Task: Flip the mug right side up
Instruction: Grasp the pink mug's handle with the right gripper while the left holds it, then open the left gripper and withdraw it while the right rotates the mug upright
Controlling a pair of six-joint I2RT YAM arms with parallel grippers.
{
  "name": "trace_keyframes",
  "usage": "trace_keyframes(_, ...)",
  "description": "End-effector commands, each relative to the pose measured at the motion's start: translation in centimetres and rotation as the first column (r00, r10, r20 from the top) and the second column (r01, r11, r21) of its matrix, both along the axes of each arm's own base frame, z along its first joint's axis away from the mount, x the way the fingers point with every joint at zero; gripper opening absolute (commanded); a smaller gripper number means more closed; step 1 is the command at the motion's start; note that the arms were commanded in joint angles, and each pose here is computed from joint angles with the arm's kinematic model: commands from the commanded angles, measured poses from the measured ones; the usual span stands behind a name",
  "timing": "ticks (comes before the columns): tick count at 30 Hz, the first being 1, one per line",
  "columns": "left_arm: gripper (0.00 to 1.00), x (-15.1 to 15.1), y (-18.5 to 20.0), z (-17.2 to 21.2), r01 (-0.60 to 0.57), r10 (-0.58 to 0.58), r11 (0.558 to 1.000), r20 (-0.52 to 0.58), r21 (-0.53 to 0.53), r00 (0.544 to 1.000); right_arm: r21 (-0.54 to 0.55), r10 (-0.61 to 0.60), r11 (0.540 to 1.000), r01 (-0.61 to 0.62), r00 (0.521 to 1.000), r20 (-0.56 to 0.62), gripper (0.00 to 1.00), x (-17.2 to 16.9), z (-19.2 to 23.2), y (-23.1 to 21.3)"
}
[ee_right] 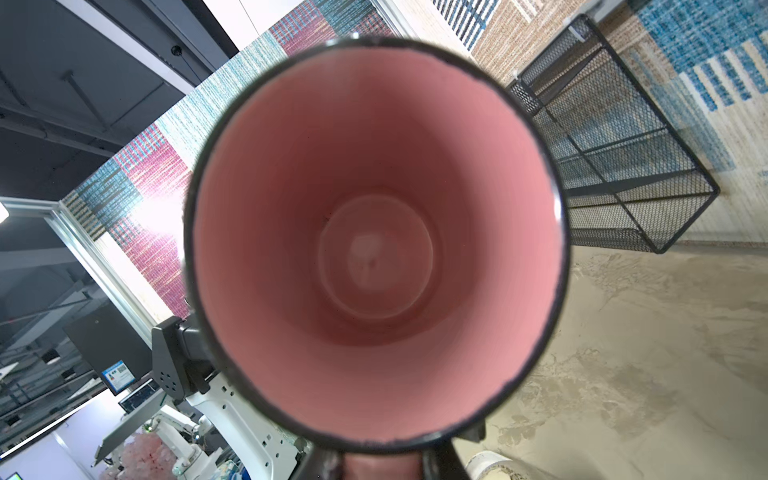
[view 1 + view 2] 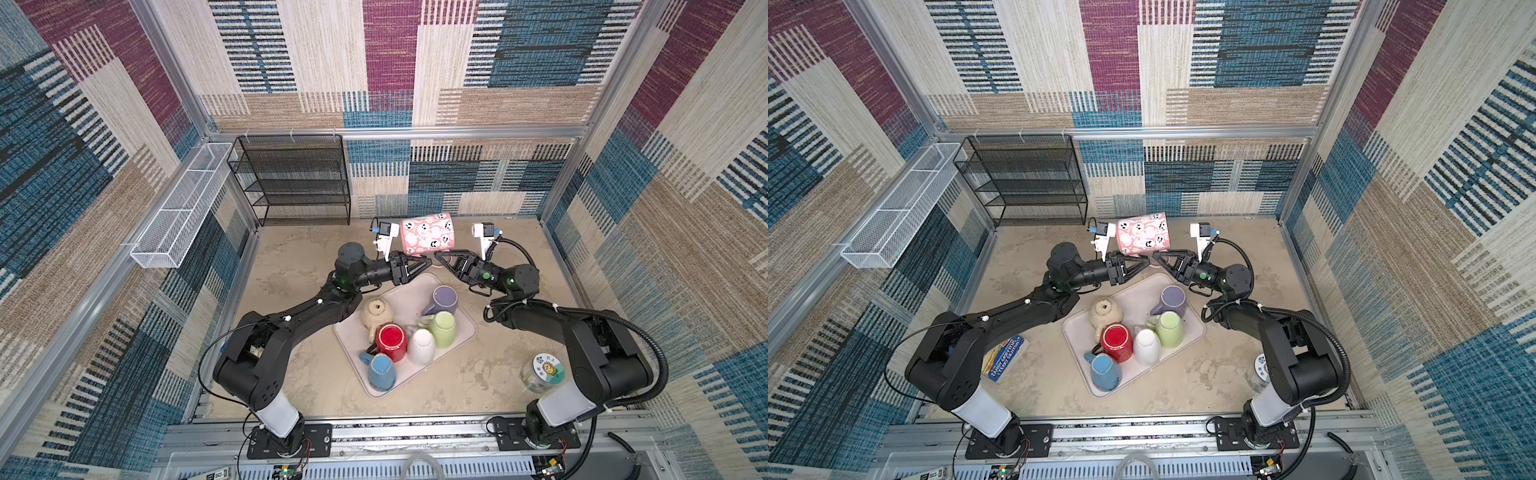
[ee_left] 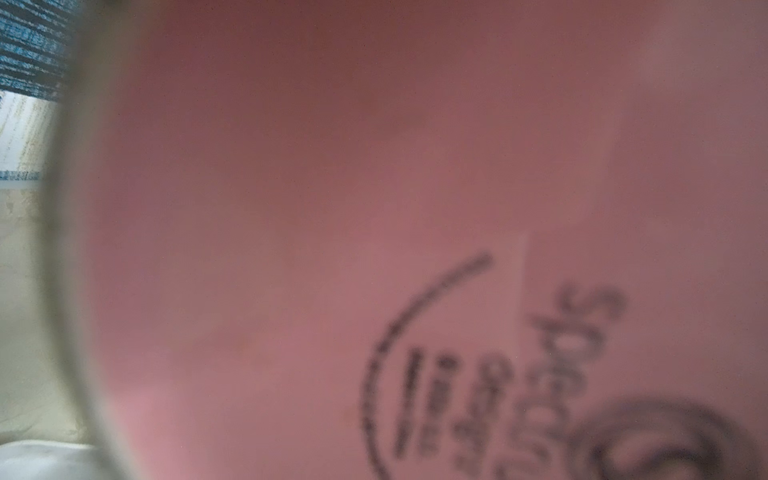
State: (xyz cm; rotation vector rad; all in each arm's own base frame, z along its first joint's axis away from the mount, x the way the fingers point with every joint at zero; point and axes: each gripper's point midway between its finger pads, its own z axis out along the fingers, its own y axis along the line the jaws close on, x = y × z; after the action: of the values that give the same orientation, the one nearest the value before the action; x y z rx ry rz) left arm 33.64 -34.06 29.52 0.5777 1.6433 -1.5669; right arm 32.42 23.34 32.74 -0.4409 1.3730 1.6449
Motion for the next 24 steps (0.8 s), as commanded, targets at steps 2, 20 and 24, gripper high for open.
trace_keyframes(2, 0.63, 0.8, 0.7, -2.5, -0.062, 0.066, 0.994, -0.041, 0.09, 0.997, 0.061, -0.06, 0.997, 0.046, 0.969, 0.24, 0.0, -2.2, 4.2, -0.9)
trace_keyframes(20, 1.0, 0.7, 5.7, -4.4, -0.303, 0.325, 0.906, -0.026, 0.296, 0.945, -0.147, -0.354, 0.919, 0.367, 0.929, 0.105, 0.0, 1.7, 2.3, -4.9)
trace_keyframes(24, 0.99, 0.6, 7.2, -4.3, -0.359, 0.389, 0.859, -0.009, 0.364, 0.921, -0.247, -0.48, 0.841, 0.481, 0.874, 0.068, 0.0, 3.3, 1.1, -6.8)
